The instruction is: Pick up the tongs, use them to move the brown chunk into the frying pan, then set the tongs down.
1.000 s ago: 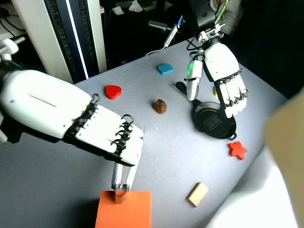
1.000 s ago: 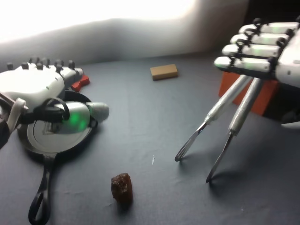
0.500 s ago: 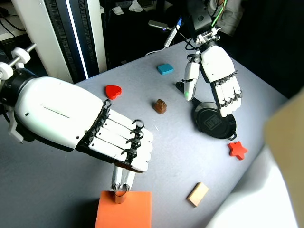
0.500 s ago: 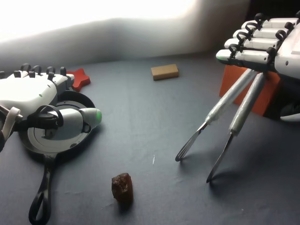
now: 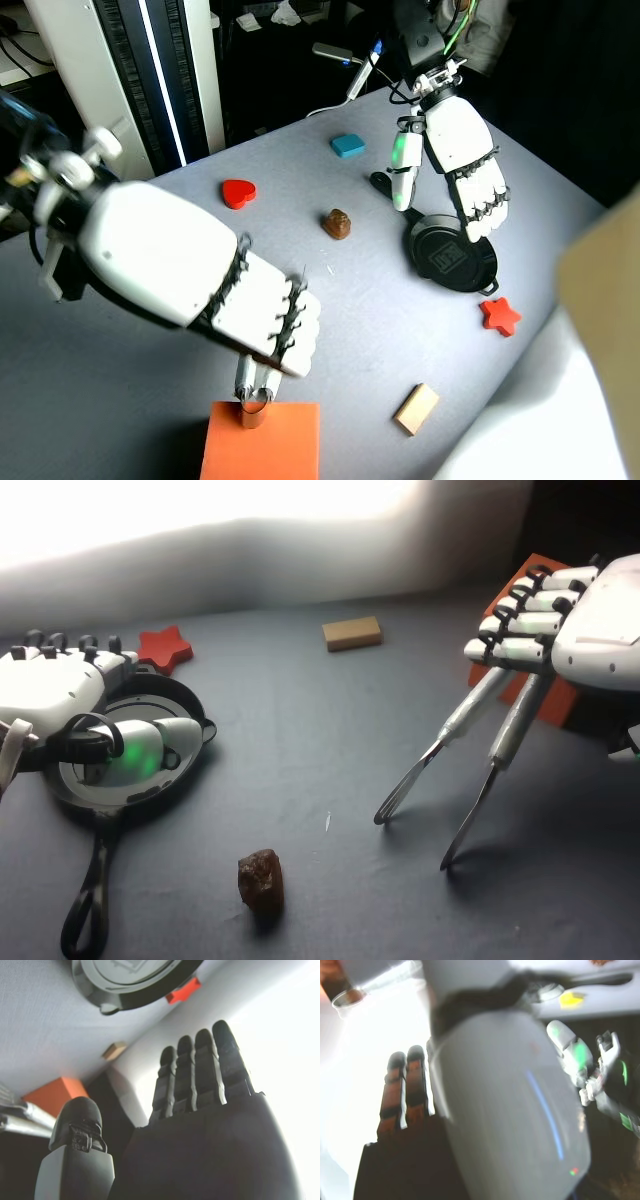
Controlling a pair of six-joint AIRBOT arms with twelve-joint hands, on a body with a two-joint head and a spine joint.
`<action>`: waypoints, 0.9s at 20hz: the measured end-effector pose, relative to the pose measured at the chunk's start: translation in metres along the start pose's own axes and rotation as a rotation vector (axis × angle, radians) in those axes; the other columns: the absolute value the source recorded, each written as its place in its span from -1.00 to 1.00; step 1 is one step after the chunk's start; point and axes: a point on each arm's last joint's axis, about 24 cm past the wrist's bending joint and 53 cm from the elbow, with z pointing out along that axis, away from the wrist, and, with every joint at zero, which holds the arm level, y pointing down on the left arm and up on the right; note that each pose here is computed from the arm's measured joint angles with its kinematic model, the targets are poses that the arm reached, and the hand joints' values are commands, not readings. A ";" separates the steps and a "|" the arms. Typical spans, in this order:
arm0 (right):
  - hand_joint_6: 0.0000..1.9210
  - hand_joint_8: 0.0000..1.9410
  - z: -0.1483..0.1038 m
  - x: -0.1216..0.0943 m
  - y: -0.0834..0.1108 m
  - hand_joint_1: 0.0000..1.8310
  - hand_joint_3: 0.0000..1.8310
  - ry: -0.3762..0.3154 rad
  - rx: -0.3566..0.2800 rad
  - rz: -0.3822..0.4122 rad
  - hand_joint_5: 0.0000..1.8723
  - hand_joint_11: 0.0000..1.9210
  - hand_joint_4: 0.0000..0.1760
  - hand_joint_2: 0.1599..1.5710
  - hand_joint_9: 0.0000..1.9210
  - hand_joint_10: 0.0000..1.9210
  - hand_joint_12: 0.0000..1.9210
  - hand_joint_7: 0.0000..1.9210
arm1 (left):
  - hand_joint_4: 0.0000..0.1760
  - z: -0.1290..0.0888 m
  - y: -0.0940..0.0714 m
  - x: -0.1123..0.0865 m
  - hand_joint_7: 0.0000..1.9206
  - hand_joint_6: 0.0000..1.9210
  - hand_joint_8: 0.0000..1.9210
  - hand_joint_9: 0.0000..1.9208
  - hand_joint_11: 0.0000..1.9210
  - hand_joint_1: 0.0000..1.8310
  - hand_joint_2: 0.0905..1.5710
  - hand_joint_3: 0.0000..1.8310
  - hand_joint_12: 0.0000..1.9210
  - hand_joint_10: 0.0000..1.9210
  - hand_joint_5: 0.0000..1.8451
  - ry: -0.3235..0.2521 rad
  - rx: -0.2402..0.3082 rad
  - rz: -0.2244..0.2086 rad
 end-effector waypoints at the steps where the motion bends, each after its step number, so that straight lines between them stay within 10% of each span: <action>1: -1.00 -1.00 0.001 0.000 0.006 0.18 -1.00 0.014 -0.016 -0.005 -1.00 -1.00 -1.00 0.19 -1.00 -1.00 -1.00 -1.00 | -1.00 0.000 0.001 -0.002 -0.84 -0.99 -1.00 -0.89 -1.00 -1.00 0.52 -1.00 -0.67 -1.00 -0.86 -0.007 -0.005 -0.003; 18: -1.00 -1.00 0.042 -0.009 0.035 0.17 -1.00 0.127 -0.028 -0.066 -1.00 -1.00 -1.00 0.15 -1.00 -1.00 -1.00 -1.00 | -1.00 -0.001 0.005 0.002 -0.85 -0.99 -1.00 -0.89 -1.00 -1.00 0.52 -1.00 -0.62 -1.00 -0.83 -0.009 -0.013 0.000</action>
